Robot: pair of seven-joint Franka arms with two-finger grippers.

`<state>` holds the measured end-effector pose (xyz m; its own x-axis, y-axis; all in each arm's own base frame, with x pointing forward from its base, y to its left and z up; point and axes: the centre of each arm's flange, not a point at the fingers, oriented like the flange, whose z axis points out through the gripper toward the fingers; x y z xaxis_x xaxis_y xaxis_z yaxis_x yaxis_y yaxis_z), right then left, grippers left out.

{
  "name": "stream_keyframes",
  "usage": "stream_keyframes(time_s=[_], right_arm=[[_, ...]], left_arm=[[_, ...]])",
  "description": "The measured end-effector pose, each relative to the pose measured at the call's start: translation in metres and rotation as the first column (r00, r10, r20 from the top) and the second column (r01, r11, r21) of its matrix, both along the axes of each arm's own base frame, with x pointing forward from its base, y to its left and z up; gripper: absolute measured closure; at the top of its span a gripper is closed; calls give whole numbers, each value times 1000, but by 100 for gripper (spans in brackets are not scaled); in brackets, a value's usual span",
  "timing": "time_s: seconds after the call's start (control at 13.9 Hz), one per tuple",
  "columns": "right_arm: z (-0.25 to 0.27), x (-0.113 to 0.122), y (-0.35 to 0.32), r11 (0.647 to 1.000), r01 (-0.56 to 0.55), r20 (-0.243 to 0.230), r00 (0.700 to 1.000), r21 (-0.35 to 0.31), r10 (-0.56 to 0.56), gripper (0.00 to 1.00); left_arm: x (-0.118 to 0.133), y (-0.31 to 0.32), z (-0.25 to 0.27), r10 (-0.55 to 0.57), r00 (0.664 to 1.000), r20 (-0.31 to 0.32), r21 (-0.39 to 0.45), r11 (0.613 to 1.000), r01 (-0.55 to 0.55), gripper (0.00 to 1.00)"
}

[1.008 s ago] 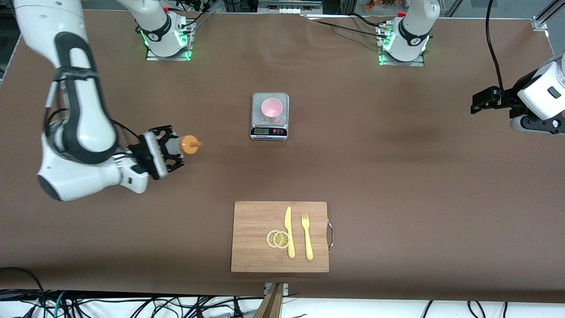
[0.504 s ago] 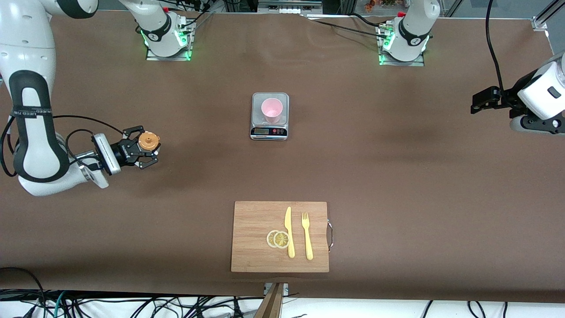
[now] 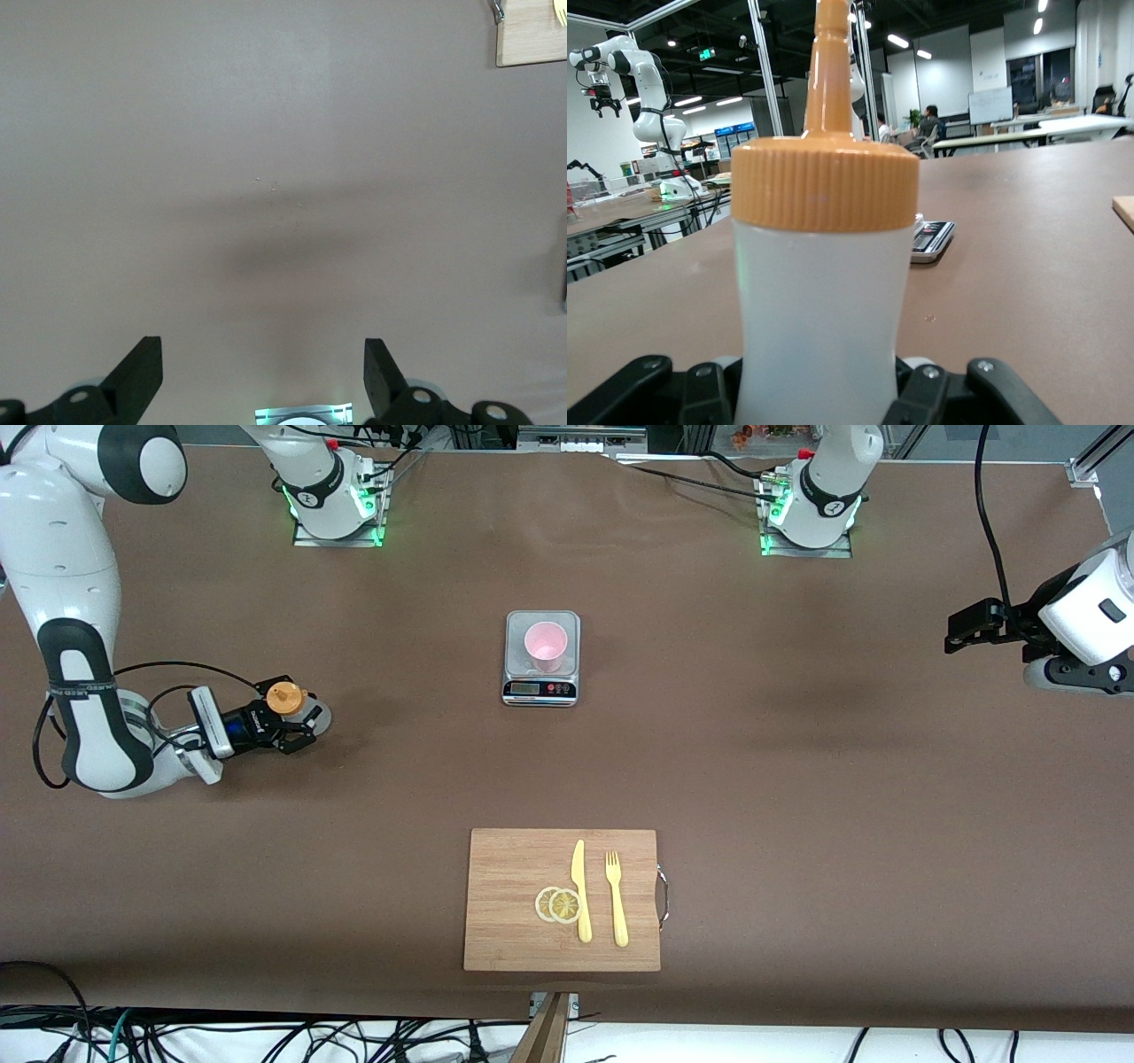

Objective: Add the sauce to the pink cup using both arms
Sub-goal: 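Carry the bottle back and lower it onto the table, then open the right gripper and draw it back from the bottle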

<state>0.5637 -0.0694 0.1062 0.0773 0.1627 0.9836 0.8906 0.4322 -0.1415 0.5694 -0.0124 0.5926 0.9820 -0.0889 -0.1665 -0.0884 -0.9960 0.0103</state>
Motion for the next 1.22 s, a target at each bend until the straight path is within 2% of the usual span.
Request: stream_keyframes(time_s=[0.36, 0.58, 0.86, 0.94, 1.22], right_arm=[[-12, -5, -1, 1000, 3, 6, 1000, 19, -3, 73], [-12, -5, -2, 1000, 5, 6, 1000, 19, -5, 50], [-8, 0, -5, 1000, 5, 16, 1000, 16, -5, 5], [-8, -1, -10, 1000, 7, 17, 1000, 10, -7, 0], [-10, -11, -52, 999, 34, 8, 999, -30, -34, 0]], left_arm=[[0, 0, 0, 0, 1000, 0, 0, 1000, 0, 0], [0, 0, 0, 0, 1000, 0, 0, 1000, 0, 0], [0, 0, 0, 0, 1000, 0, 0, 1000, 0, 0], [0, 0, 0, 0, 1000, 0, 0, 1000, 0, 0], [0, 0, 0, 0, 1000, 0, 0, 1000, 0, 0]])
